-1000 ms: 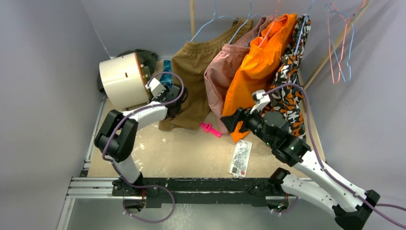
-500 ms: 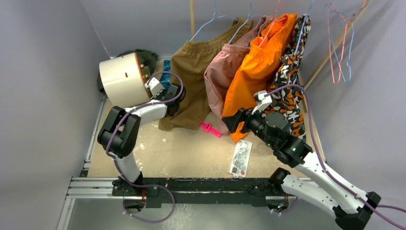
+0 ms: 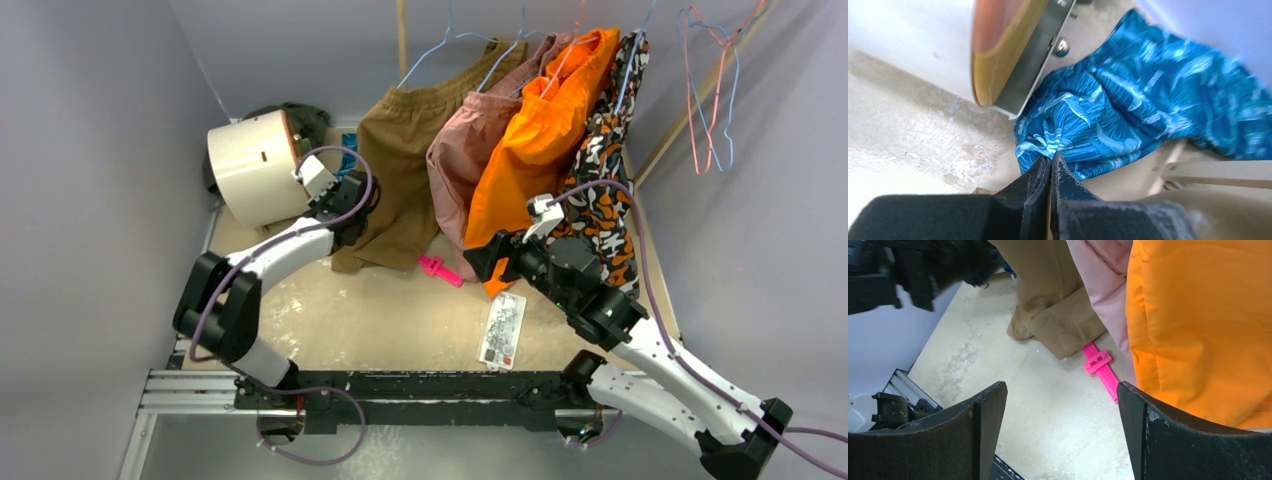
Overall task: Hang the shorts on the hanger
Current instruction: Adjust the shorts at the center of the board.
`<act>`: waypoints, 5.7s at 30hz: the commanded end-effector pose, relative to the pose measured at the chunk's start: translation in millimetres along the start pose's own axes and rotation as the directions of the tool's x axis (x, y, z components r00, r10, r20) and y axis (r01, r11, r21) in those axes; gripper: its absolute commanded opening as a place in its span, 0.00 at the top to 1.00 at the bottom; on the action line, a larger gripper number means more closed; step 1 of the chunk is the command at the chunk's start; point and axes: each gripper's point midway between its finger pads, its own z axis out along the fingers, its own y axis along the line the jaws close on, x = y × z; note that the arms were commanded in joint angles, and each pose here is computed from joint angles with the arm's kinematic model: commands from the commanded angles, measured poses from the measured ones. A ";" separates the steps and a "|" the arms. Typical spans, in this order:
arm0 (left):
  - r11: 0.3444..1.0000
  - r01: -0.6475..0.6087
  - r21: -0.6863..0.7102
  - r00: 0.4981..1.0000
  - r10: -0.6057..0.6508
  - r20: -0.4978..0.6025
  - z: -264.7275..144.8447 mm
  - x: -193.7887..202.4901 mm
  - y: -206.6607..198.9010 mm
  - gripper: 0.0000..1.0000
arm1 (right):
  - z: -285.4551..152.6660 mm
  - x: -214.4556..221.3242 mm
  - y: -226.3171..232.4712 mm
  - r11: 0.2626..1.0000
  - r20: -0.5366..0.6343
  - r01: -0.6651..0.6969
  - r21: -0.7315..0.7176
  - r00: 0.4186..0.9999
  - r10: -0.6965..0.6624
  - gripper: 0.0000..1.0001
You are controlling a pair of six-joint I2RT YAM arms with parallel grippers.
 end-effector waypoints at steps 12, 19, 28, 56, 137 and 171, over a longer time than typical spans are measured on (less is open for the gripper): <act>0.978 0.098 0.183 0.995 -0.097 -0.012 -86.9 -85.6 -1.4 1.00 | -10.6 -12.0 -5.3 1.000 0.090 -0.012 0.011 0.996 0.011 0.16; 0.967 0.081 0.241 0.997 -0.080 -0.013 -120.1 -121.8 2.6 1.00 | -13.9 -7.6 -19.1 0.997 0.079 0.033 0.070 0.996 -0.039 0.15; 0.961 0.047 0.272 0.998 -0.056 0.026 -156.6 -161.9 28.7 1.00 | -22.8 -9.7 -24.2 0.996 0.108 0.031 0.081 0.993 -0.039 0.15; 0.355 0.156 0.922 0.913 -0.409 0.003 -395.4 -387.0 -30.8 1.00 | -37.7 -81.4 33.6 0.994 0.215 0.049 -0.093 0.976 -0.028 0.13; 0.760 -0.263 0.594 0.861 0.463 -0.210 -191.4 36.4 14.6 0.30 | 37.4 51.9 29.7 0.998 -0.180 -0.057 -0.029 0.982 0.051 0.21; 0.841 -0.225 0.492 0.924 0.344 -0.167 -182.3 7.3 53.4 0.32 | -8.4 37.4 -46.1 0.872 -0.191 0.148 0.467 0.980 -0.064 0.97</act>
